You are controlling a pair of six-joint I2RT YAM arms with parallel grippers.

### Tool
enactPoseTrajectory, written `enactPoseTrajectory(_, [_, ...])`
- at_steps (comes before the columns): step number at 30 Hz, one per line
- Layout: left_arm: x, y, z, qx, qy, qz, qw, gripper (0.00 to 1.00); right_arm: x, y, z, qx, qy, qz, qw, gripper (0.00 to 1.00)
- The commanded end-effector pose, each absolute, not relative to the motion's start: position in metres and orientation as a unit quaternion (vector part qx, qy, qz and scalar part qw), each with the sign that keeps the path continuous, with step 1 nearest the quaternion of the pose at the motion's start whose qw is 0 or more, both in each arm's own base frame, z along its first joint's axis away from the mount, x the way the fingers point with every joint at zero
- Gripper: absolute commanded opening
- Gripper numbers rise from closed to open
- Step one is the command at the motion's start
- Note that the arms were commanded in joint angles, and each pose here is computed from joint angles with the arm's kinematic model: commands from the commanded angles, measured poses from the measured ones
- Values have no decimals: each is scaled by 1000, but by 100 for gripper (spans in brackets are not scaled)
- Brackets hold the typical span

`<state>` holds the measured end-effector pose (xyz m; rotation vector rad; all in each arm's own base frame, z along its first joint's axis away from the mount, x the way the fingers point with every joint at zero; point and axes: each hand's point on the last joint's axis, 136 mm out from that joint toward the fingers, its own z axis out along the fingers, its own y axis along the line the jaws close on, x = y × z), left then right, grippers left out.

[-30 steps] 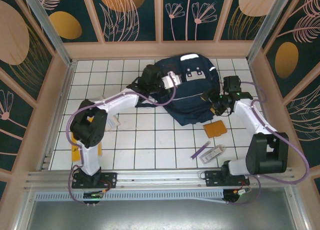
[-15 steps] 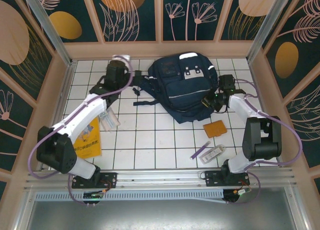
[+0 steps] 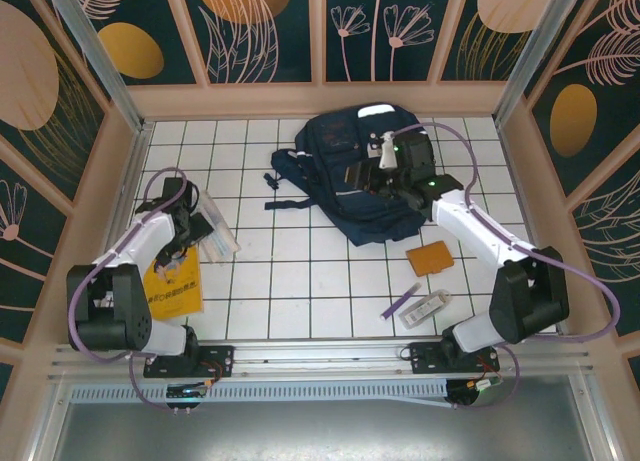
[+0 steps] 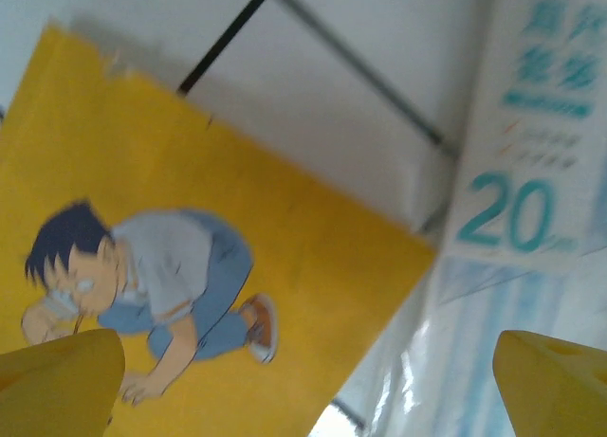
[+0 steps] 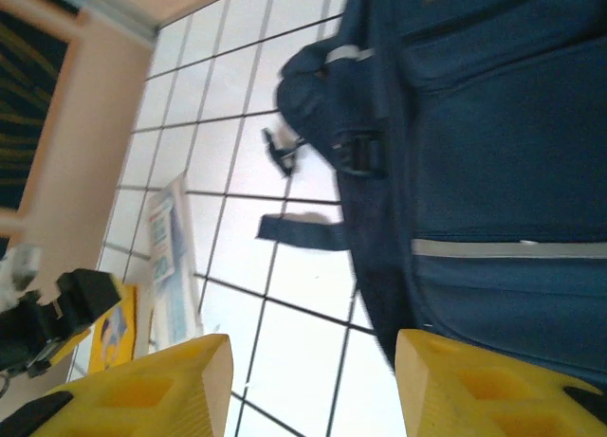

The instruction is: Pack books, pencil case, and school supplies into a backpack

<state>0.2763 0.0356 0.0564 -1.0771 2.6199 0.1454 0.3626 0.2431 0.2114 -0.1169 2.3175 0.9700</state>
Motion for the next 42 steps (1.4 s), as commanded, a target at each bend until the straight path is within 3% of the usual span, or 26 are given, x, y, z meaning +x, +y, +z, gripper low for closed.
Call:
enactPoseTrajectory(1, [253, 23, 37, -409, 905, 23, 111, 99, 359, 271, 214, -104, 857, 400, 309, 48])
enactPoseTrajectory(2, [253, 18, 32, -407, 907, 4, 111, 98, 356, 277, 210, -115, 858, 398, 304, 48])
enactPoseTrajectory(5, [256, -12, 12, -396, 908, -85, 106, 83, 354, 286, 190, -133, 872, 366, 296, 49])
enactPoseTrajectory(7, [259, -36, 4, -381, 908, -150, 92, 81, 354, 289, 185, -137, 875, 354, 299, 50])
enactPoseTrajectory(12, [278, -103, 19, -309, 920, -223, 91, 82, 362, 294, 181, -121, 874, 364, 300, 50])
enactPoseTrajectory(16, [289, -165, 35, -338, 877, -338, 52, 81, 371, 294, 178, -102, 878, 357, 303, 50])
enactPoseTrajectory(23, [317, -240, 83, -295, 871, -389, 46, 85, 379, 287, 166, -86, 891, 347, 279, 50])
enactPoseTrajectory(28, [333, -217, 111, -297, 886, -340, 107, 88, 368, 293, 148, -103, 900, 358, 225, 50])
enactPoseTrajectory(37, [297, -103, 47, -211, 968, -104, 91, 99, 335, 343, 114, -71, 924, 372, 56, 51])
enactPoseTrajectory(42, [266, -123, 16, -156, 974, -160, 38, 98, 341, 370, 90, -44, 917, 396, 12, 48])
